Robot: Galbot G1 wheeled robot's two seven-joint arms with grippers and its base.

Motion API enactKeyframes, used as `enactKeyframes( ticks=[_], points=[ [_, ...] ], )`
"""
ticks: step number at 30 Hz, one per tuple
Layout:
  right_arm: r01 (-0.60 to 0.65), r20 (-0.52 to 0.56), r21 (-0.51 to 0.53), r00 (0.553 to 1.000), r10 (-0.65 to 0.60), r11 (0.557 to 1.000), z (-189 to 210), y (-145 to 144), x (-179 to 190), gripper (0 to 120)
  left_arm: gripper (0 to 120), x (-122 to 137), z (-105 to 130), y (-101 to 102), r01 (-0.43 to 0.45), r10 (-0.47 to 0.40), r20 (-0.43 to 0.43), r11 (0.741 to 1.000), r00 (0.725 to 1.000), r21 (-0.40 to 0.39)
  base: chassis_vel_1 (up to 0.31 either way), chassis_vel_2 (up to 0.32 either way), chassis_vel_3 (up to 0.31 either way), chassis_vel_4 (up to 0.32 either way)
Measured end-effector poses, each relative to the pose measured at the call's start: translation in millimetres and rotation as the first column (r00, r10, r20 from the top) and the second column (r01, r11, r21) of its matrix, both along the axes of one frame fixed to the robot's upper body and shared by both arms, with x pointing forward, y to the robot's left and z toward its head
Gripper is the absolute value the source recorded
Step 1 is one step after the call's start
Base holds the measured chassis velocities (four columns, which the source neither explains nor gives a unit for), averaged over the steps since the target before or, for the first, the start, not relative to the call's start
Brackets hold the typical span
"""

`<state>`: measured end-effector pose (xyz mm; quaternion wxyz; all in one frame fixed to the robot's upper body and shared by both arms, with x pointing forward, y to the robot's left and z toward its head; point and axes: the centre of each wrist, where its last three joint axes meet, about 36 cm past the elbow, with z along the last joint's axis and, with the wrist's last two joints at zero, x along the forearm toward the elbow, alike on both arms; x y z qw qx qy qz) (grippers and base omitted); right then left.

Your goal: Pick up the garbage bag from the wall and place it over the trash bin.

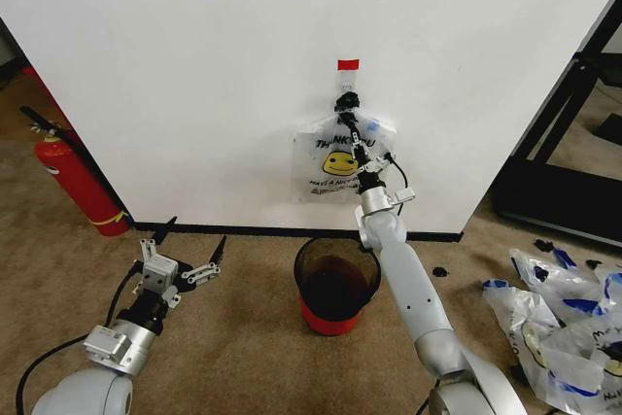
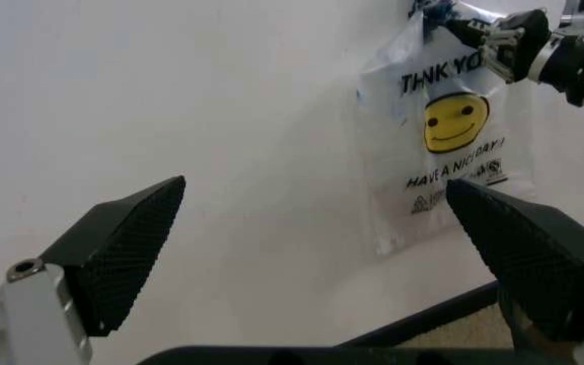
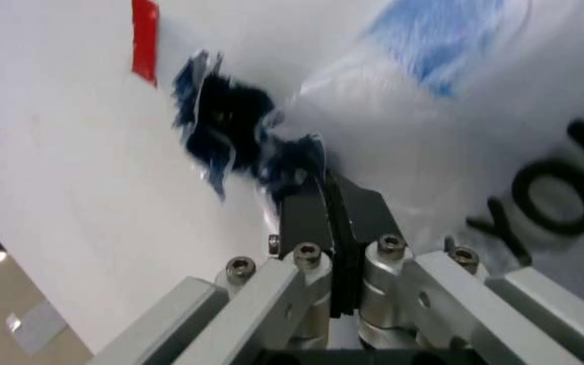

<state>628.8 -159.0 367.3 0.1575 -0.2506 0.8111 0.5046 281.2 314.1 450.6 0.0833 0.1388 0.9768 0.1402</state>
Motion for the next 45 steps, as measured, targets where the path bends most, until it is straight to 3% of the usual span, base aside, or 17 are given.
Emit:
enactKeyframes(
  ticks=[12,26,31,37,45],
  points=[
    [-0.052,0.019,-0.152,0.998,0.056,0.987,-37,-13,-40,0,100,4,-7,0,0.007,-0.007,0.004,1.0,1.0,-0.007,0.0,0.0,0.0,0.0],
    [-0.095,0.019,-0.274,0.994,0.104,0.957,-83,-45,-103,0,100,11,-8,4,0.024,-0.023,0.008,1.0,1.0,-0.02,0.0,0.0,0.0,0.0],
    [-0.094,0.014,-0.276,0.995,0.102,0.956,-92,-39,-116,0,100,11,-9,6,0.029,-0.029,0.008,0.999,1.0,-0.025,0.0,0.0,0.0,0.0],
    [-0.162,-0.001,-0.31,0.985,0.171,0.937,-103,-22,-152,0,100,10,-5,16,0.034,-0.033,0.025,0.999,0.999,-0.028,0.0,0.0,0.0,0.0],
    [-0.216,-0.029,-0.407,0.974,0.224,0.888,-115,-50,-180,0,100,6,-6,20,0.035,-0.034,0.043,0.999,0.999,-0.025,0.0,0.0,0.0,0.0]
  ],
)
